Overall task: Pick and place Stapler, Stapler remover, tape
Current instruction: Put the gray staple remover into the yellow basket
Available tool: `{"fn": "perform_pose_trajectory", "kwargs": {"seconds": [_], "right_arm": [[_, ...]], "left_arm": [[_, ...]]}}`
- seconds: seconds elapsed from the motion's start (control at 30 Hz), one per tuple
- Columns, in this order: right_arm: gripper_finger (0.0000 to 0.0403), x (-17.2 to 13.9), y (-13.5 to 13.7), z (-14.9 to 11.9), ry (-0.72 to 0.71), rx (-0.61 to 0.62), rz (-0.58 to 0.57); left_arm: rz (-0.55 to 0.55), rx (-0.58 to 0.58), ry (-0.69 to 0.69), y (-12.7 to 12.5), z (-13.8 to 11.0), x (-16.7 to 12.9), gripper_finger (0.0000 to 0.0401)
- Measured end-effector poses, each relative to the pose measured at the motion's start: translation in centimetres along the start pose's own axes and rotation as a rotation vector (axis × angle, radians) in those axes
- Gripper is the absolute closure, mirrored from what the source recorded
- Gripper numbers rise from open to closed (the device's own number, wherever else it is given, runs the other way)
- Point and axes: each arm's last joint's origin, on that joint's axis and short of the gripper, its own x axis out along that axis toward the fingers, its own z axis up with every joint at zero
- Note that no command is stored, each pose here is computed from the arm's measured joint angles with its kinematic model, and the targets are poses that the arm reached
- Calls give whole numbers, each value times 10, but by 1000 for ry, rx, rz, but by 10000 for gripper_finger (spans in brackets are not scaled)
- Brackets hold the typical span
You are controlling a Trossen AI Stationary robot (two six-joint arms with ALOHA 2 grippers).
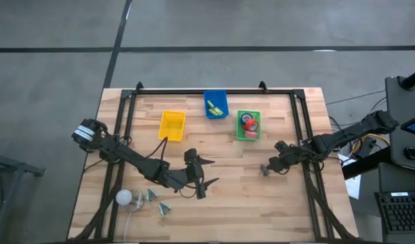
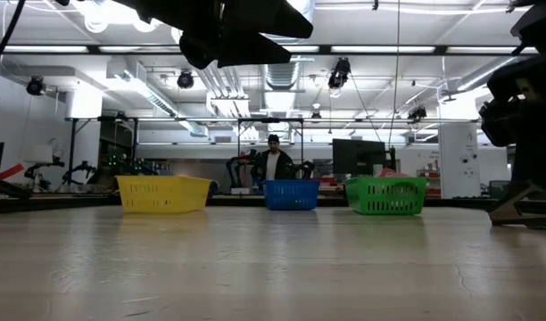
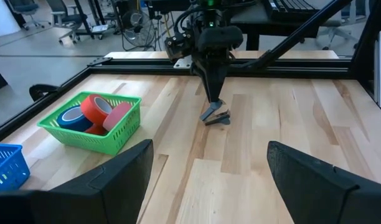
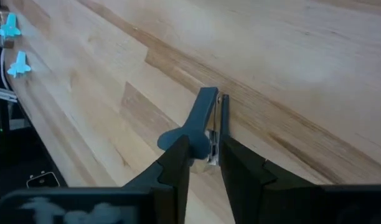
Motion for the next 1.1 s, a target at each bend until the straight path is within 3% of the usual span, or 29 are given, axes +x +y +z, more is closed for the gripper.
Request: {"fn": "perform_pose_trajectory", "kwargs": {"seconds": [0.33,0.63,0.77,0.9,1.1], "right_arm": [[388,1,3,0,-2,-47,40],[394,0,13,2,-57,-99,134],[394,-3,25,5,-160,-133,248],[394,-7,37,8,-247,-158,367],[394,-4,45,9,-271,-175,419]], "left_arm": [[2,0,1,1,0,0,85],[5,28,13,2,-6,0,85],[5,135,13,3,-10,-1,85],[-12,315,19,4,-14,-2,85],[-56,559,-4,1,-10,-1,85]]}}
